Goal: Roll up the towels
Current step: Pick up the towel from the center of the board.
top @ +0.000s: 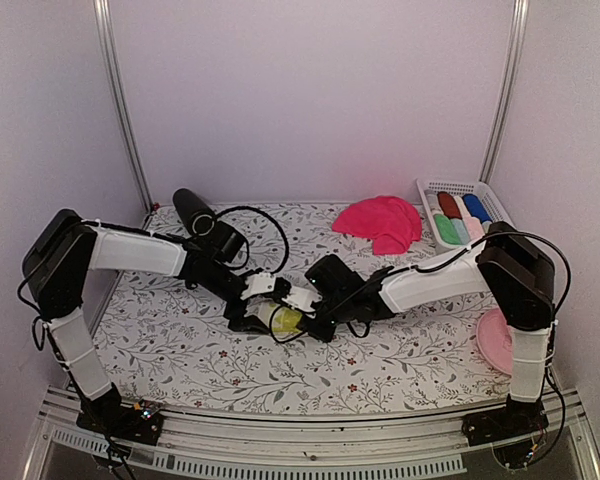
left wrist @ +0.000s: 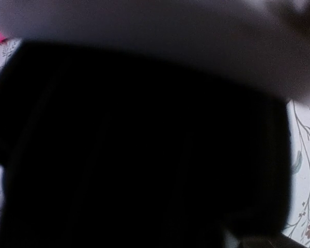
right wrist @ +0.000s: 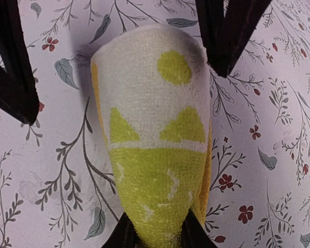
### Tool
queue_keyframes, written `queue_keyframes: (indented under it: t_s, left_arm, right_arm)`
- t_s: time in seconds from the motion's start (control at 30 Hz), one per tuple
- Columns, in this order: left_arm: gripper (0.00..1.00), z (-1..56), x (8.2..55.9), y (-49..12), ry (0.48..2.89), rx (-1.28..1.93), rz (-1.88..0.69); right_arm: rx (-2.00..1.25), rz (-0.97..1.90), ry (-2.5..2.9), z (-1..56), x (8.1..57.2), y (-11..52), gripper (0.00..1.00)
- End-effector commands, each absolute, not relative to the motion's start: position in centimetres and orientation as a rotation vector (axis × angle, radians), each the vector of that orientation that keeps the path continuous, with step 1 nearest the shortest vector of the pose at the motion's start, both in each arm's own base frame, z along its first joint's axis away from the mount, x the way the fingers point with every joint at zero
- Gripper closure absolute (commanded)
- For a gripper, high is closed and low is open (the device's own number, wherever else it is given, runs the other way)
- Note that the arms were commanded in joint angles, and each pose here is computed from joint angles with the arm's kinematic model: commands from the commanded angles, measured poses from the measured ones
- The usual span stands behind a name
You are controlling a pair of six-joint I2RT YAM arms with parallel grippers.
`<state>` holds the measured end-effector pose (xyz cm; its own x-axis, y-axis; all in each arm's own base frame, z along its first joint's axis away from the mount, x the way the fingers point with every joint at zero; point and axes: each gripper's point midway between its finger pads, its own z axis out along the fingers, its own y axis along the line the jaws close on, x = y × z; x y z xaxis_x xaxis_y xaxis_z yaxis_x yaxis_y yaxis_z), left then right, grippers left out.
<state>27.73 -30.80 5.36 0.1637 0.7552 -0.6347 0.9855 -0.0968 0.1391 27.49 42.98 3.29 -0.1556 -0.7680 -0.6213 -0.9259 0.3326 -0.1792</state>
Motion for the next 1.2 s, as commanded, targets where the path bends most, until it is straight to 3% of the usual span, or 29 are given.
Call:
queue_keyframes:
  t_s: [0.0, 0.2, 0.27, 0.33, 0.37, 0.8, 1.17]
  left_arm:
    - [0.10, 3.0, 27.6, -30.6, 1.699, 1.984, -0.491]
    - [0.21, 2.6, 28.7, -31.1, 1.722, 1.950, -0.419]
    - [0.17, 3.1, 29.3, -31.3, 1.715, 1.920, -0.376]
    - [0.04, 4.8, 30.0, -31.6, 1.663, 1.860, -0.381]
    - [0.03, 5.6, 29.8, -31.7, 1.633, 1.847, -0.396]
    - [0.03, 8.8, 29.1, -32.2, 1.513, 1.782, -0.585]
    - [0.03, 4.2, 28.6, -31.3, 1.659, 1.939, -0.585]
  right_arm:
    - [-1.470, 0.288, 1.939, 3.9, 27.7, 42.9, 0.80]
    - [-1.483, 0.290, 1.911, 4.4, 27.4, 43.2, 0.80]
    - [-1.481, 0.297, 1.891, 5.0, 27.3, 43.4, 0.80]
    - [-1.499, 0.289, 1.890, 4.5, 26.9, 43.0, 0.80]
    - [-1.503, 0.287, 1.887, 4.4, 26.8, 43.0, 0.80]
    - [-1.521, 0.265, 1.862, 3.9, 26.3, 42.6, 0.79]
    - [-1.520, 0.247, 1.795, 4.6, 26.4, 42.4, 0.79]
